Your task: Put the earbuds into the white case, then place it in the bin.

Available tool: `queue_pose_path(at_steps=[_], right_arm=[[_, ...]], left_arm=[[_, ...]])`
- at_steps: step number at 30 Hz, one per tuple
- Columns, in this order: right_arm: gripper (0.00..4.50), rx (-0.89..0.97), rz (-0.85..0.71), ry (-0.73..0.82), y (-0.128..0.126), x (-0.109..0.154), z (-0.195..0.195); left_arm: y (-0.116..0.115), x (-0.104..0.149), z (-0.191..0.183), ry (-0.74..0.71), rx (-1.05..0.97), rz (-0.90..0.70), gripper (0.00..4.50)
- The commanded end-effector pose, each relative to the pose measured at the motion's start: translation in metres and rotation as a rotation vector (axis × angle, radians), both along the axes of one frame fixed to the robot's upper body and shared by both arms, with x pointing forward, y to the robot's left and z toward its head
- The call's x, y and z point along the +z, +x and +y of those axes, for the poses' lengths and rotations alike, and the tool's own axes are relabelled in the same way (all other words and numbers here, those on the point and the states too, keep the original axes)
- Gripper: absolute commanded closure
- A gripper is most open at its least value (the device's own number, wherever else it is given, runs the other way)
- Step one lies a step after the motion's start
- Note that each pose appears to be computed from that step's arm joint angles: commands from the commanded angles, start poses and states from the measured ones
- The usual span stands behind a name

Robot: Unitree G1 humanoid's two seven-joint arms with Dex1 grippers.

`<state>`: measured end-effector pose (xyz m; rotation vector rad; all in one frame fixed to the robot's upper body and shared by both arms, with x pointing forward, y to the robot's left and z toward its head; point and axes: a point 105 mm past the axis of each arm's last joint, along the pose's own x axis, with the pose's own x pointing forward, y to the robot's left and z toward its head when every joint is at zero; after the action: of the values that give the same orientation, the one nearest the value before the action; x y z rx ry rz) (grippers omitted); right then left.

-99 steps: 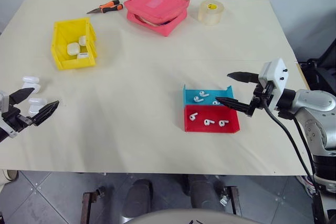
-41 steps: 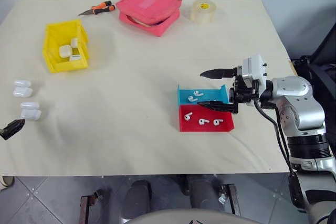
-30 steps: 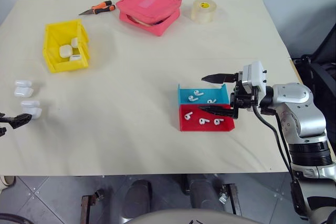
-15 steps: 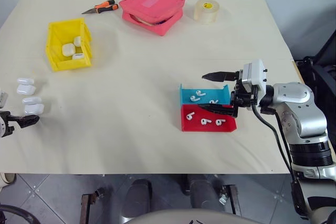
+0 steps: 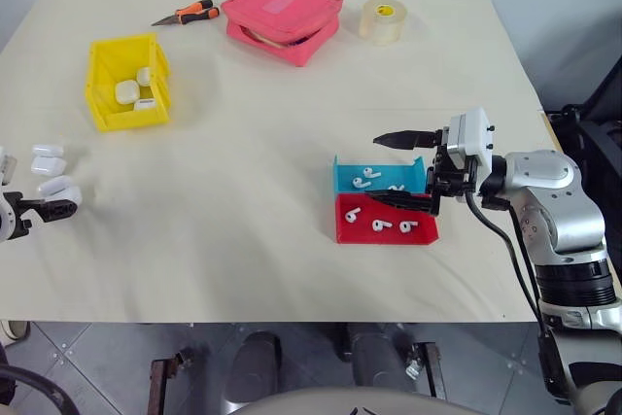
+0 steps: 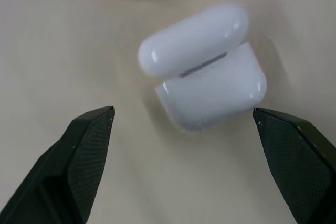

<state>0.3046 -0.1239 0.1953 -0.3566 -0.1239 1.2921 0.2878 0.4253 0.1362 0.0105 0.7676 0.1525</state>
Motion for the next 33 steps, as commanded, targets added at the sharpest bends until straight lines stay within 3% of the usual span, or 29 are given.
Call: queue_pose_path(at_steps=[1,19,33], right_arm=[[0.03,0.016,-0.036,-0.001,-0.002,0.009,0.001],[0.03,0.021,-0.031,-0.004,-0.002,0.008,0.003],[0.03,0.042,-0.026,-0.007,-0.003,0.007,0.007]], left_arm=[[0.002,0.002,0.003,0.001,0.038,-0.005,0.0],[-0.013,-0.012,0.003,-0.014,0.264,0.032,0.0],[0.011,-0.019,-0.017,-0.122,0.355,-0.068,0.0]])
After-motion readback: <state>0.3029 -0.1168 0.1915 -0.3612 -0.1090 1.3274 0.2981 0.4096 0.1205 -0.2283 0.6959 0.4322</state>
